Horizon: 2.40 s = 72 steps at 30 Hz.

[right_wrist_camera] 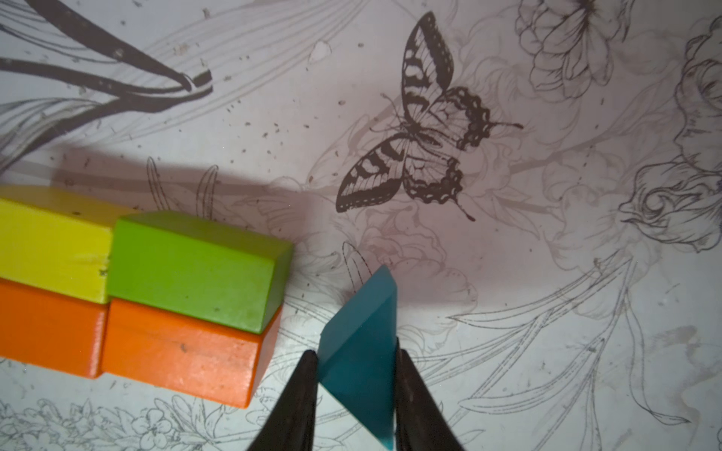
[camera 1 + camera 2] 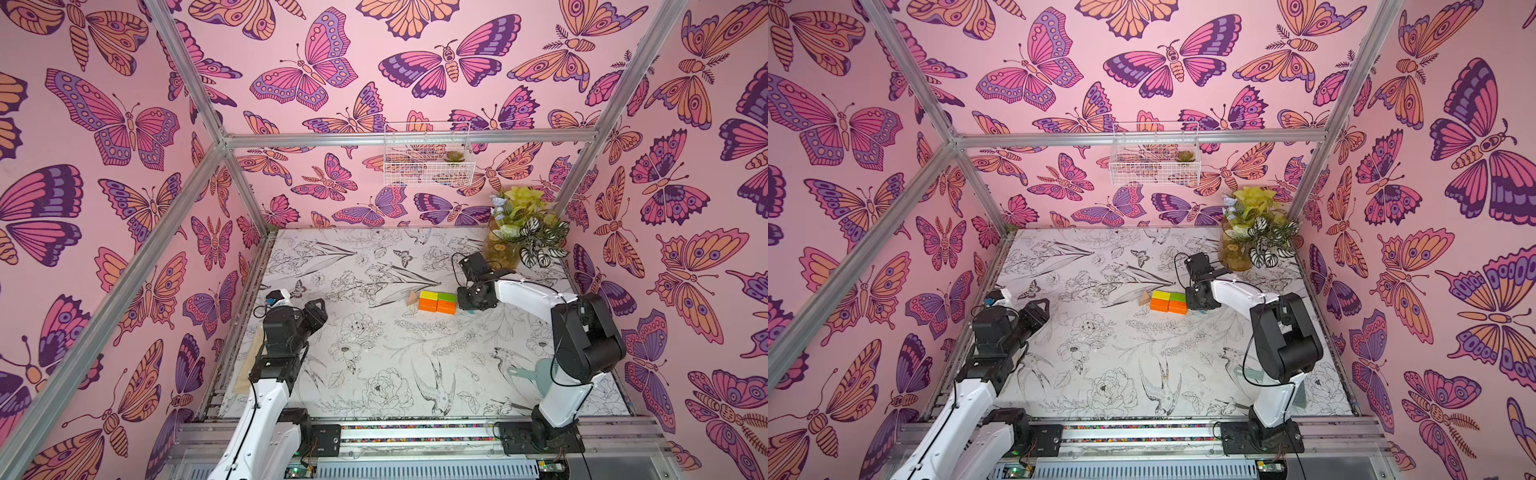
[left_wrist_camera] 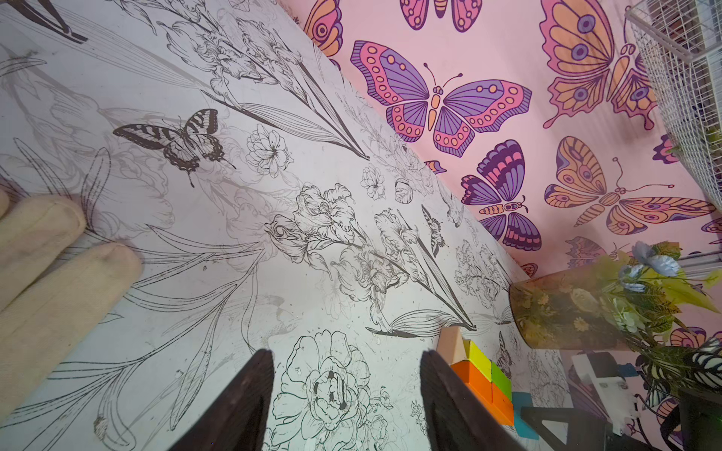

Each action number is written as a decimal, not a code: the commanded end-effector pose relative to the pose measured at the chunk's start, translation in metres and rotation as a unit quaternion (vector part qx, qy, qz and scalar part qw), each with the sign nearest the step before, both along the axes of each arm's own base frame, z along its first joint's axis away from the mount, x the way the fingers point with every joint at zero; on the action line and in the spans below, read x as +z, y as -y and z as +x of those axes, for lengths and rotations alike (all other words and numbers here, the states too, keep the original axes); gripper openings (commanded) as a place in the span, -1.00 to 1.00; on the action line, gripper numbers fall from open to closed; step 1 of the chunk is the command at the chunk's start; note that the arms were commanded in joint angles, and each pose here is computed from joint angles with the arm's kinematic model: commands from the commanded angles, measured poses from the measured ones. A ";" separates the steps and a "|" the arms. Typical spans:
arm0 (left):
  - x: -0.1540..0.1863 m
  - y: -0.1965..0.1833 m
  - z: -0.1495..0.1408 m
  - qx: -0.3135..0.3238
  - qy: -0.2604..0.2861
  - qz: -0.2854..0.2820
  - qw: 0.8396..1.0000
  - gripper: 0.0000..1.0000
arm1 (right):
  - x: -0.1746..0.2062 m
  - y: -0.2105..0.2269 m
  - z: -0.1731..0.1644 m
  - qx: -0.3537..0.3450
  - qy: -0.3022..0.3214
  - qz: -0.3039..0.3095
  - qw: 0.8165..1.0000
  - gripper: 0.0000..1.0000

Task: Assemble a piece of candy with building blocks
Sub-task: Assemble the building block at the center of the board.

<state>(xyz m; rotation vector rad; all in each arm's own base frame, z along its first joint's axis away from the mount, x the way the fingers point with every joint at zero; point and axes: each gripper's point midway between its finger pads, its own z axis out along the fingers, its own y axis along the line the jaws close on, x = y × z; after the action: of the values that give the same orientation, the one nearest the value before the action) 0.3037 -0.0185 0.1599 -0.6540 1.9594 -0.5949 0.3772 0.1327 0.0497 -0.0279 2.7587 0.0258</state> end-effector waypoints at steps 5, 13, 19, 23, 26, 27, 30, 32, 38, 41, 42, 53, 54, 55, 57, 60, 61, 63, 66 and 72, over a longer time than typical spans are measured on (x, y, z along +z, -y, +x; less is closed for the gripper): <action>-0.007 0.001 -0.002 -0.004 -0.012 0.001 1.000 0.26 | 0.004 -0.009 0.006 -0.019 0.016 0.016 1.000 -0.45; -0.007 0.002 -0.003 -0.005 -0.011 0.001 1.000 0.26 | 0.001 -0.014 0.007 -0.011 0.009 0.015 1.000 -0.45; -0.008 0.001 -0.003 -0.005 -0.011 0.002 1.000 0.26 | -0.001 -0.015 0.007 -0.008 0.006 0.014 1.000 -0.45; -0.007 0.002 -0.003 -0.006 -0.011 0.002 1.000 0.27 | -0.004 -0.017 0.008 -0.008 0.005 0.018 1.000 -0.45; -0.007 0.002 -0.003 -0.006 -0.010 0.002 1.000 0.26 | -0.005 -0.017 0.010 -0.009 0.004 0.016 1.000 -0.45; -0.006 0.002 -0.003 -0.007 -0.009 0.002 1.000 0.27 | -0.005 -0.017 0.011 -0.008 0.004 0.014 1.000 -0.45; -0.007 0.002 -0.003 -0.005 -0.011 0.002 1.000 0.27 | -0.006 -0.017 0.011 -0.007 0.002 0.011 1.000 -0.45; -0.008 0.002 -0.003 -0.006 -0.011 0.002 1.000 0.27 | -0.005 -0.017 0.011 -0.006 0.003 0.014 1.000 -0.44; -0.008 0.002 -0.003 -0.006 -0.012 0.002 1.000 0.27 | -0.005 -0.017 0.011 -0.007 0.002 0.011 1.000 -0.29; -0.008 0.001 -0.002 -0.005 -0.013 0.003 1.000 0.27 | -0.002 -0.017 0.010 -0.006 0.006 0.012 1.000 -0.21; -0.009 0.001 -0.002 -0.005 -0.014 0.002 1.000 0.27 | 0.000 -0.016 0.010 -0.006 0.005 0.013 1.000 -0.19; -0.009 0.001 -0.001 -0.005 -0.017 0.003 1.000 0.27 | 0.067 -0.005 0.014 -0.020 0.084 0.011 0.996 -0.19; -0.009 0.002 -0.001 -0.006 -0.016 0.003 1.000 0.27 | 0.072 0.000 0.015 -0.024 0.090 0.005 0.996 -0.20; -0.009 0.002 -0.001 -0.007 -0.016 0.003 1.000 0.27 | 0.077 0.005 0.016 -0.030 0.099 -0.004 0.995 -0.20; -0.009 0.002 0.000 -0.007 -0.016 0.003 1.000 0.27 | 0.078 0.013 0.020 -0.036 0.103 -0.015 0.994 -0.26; -0.008 0.002 0.000 -0.007 -0.016 0.003 1.000 0.27 | 0.064 0.023 0.025 -0.046 0.079 -0.009 0.996 -0.47; -0.008 0.002 0.000 -0.007 -0.015 0.004 1.000 0.27 | 0.057 0.026 0.027 -0.049 0.070 -0.007 0.996 -0.60; -0.007 0.002 0.000 -0.008 -0.014 0.002 1.000 0.27 | 0.046 0.029 0.031 -0.054 0.061 -0.008 0.997 -0.85; -0.005 0.003 0.000 -0.011 -0.012 0.001 1.000 0.27 | 0.032 0.028 0.035 -0.052 0.044 -0.013 0.998 -0.98; -0.006 0.003 -0.001 -0.010 -0.013 0.000 1.000 0.27 | 0.002 0.023 0.028 -0.047 0.007 -0.006 0.999 -1.00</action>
<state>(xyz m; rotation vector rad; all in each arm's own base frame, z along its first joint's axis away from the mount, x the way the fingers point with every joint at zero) 0.3046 -0.0191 0.1540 -0.6605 1.9800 -0.5945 0.4053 0.1043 0.0545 0.1050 2.7270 -0.0461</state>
